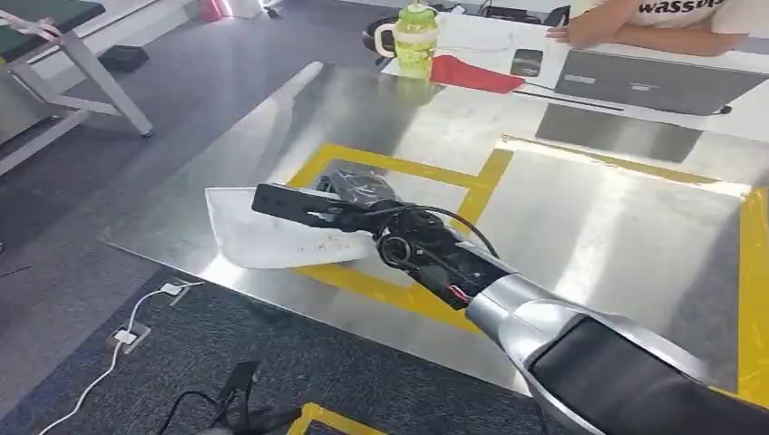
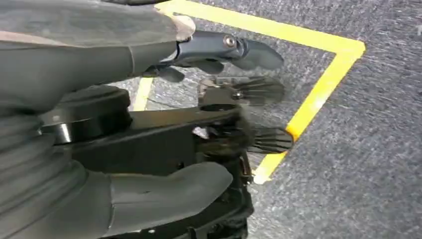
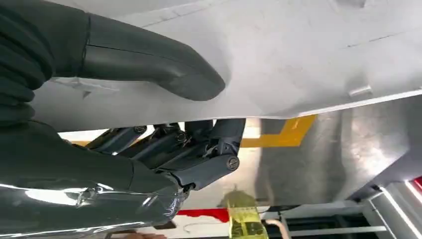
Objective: Take the parts from the cabinet and place them on the table.
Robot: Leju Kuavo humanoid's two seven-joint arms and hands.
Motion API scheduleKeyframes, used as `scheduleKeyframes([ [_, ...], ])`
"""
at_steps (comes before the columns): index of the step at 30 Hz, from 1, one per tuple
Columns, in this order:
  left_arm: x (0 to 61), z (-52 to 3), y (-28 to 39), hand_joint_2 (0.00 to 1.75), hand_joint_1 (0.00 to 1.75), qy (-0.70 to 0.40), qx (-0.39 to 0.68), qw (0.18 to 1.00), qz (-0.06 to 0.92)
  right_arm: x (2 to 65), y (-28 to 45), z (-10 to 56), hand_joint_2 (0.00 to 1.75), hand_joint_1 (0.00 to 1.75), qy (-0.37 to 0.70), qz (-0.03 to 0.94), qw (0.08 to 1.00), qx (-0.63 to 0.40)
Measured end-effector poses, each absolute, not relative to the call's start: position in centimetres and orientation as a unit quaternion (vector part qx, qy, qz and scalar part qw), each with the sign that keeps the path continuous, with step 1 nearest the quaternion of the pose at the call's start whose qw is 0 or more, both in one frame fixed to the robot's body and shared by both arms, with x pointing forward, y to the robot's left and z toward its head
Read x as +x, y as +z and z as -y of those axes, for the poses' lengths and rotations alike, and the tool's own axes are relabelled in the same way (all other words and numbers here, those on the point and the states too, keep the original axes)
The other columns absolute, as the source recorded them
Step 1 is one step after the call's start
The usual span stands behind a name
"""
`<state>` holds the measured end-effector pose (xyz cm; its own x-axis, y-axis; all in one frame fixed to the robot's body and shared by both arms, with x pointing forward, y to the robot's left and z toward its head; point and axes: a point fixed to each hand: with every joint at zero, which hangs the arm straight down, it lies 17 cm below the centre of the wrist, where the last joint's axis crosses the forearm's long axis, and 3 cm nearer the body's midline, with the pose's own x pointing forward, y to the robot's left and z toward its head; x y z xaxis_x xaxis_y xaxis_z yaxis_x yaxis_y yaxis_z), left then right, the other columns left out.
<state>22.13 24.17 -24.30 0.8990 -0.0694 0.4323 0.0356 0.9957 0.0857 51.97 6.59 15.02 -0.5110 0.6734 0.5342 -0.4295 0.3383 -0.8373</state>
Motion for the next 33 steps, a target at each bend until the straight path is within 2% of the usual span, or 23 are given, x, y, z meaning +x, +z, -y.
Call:
scheduleKeyframes([
  [33,22.13,-23.98,-24.28,1.75,0.00,-0.030,0.037,0.974,0.223,51.82,14.80,-6.65,1.75,1.75,0.569,0.656,0.488,-0.090],
])
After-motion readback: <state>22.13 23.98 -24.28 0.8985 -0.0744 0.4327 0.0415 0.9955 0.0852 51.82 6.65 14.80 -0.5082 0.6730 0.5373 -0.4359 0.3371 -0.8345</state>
